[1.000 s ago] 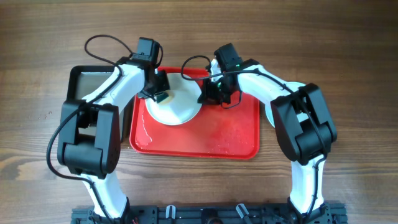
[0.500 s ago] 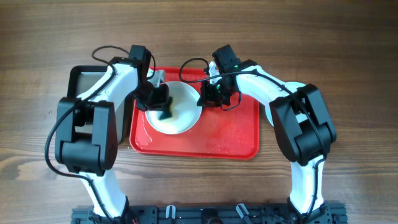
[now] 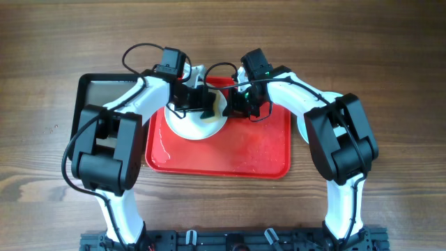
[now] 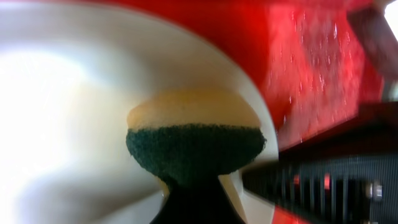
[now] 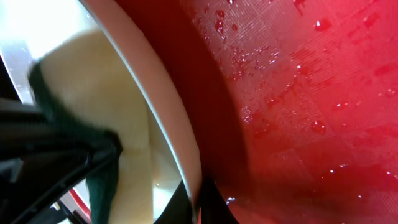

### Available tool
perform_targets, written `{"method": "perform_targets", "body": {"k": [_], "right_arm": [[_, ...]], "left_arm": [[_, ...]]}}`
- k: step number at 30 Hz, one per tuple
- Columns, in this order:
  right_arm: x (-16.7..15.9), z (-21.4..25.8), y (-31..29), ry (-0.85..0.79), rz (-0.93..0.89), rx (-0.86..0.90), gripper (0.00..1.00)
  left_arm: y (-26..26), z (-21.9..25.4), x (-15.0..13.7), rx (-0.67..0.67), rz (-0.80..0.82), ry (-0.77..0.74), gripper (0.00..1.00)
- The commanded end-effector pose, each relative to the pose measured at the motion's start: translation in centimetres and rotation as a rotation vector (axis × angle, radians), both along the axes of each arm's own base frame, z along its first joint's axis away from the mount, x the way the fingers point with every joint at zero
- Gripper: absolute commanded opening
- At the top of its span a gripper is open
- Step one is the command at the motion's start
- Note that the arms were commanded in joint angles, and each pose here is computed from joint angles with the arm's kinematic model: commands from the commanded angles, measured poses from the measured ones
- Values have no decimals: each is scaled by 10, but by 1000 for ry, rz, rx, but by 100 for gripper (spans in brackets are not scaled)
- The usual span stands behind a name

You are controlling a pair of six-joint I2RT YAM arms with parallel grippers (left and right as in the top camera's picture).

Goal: Clean dirty plates on tray and stack at the side
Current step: 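Lift the sponge off the white plate and move the left arm back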

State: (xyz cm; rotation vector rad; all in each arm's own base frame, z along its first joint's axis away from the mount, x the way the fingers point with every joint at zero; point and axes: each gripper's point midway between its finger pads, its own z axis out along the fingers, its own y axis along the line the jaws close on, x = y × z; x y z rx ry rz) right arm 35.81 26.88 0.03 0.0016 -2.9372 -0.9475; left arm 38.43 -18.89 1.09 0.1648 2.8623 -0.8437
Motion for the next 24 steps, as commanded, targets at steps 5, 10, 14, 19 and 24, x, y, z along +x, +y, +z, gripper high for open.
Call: {"method": "perform_targets", "body": {"k": [5,10,14,19,24], "right_arm": [[-6,-22,-10,30,-8,-64,4],[-6,-22,-10,30,-9,-63,4],[-6,-22,-10,30,-8,-64,4],[-6,-22,-10,31,-8,-64,4],[-7,-23,-10,34,-7,-66,4]], "left_arm": [[79,-26,33,571,338,-144,4],[128,-15,22,818,470,-129,4],[138,-2,14,869,457,-67,4],[116,31,3,781,330,69,4],[100,76,3,637,250,146,4]]}}
